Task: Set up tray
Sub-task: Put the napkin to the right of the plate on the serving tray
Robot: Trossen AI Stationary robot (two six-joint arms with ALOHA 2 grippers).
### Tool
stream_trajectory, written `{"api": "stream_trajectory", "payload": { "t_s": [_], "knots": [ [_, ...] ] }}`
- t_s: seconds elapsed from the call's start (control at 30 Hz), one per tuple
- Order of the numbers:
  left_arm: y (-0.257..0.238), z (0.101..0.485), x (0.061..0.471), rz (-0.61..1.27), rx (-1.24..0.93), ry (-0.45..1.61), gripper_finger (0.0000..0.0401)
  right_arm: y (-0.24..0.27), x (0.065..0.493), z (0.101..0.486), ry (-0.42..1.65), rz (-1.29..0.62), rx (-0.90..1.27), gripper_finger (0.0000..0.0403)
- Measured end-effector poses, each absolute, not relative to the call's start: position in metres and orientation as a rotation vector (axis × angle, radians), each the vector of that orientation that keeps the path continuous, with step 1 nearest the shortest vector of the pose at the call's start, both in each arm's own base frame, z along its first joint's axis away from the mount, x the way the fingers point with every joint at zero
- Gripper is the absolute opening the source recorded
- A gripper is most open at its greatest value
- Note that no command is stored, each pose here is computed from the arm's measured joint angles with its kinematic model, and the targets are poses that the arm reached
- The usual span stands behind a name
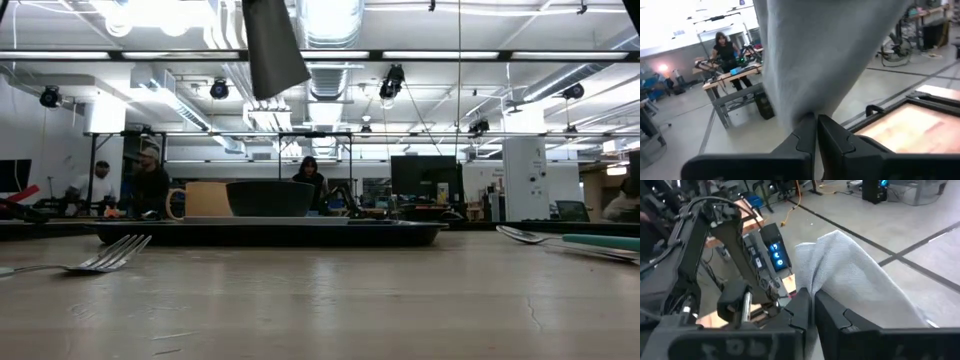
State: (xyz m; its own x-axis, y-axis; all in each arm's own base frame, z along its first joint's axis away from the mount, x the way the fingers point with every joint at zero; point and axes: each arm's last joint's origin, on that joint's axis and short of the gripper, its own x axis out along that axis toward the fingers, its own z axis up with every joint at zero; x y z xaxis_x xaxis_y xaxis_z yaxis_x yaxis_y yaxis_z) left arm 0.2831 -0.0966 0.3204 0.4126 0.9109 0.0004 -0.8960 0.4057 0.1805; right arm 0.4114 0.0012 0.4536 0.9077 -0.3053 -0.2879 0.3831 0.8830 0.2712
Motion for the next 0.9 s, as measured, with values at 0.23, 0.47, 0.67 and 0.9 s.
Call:
{"api": "stream_trajectory", "payload": {
  "t_s": [0.23, 0.47, 0.67, 0.9],
  "knots": [
    [-0.121, 0.327, 0.275, 1.045, 0.275, 0.163, 0.0, 0.003, 0.378, 0.481, 0.333, -0.231, 0.265, 0.0101],
    [-0.131, 0.336, 0.273, 0.954, 0.256, 0.175, 0.0, 0.009, 0.346, 0.509, 0.3, -0.181, 0.29, 0.0157],
    [-0.131, 0.335, 0.274, 0.914, 0.251, 0.19, 0.0, 0.02, 0.331, 0.508, 0.385, -0.16, 0.27, 0.0178],
    [-0.131, 0.335, 0.274, 0.913, 0.25, 0.191, 0.0, 0.021, 0.338, 0.482, 0.588, -0.185, 0.21, 0.0187]
  ]
}}
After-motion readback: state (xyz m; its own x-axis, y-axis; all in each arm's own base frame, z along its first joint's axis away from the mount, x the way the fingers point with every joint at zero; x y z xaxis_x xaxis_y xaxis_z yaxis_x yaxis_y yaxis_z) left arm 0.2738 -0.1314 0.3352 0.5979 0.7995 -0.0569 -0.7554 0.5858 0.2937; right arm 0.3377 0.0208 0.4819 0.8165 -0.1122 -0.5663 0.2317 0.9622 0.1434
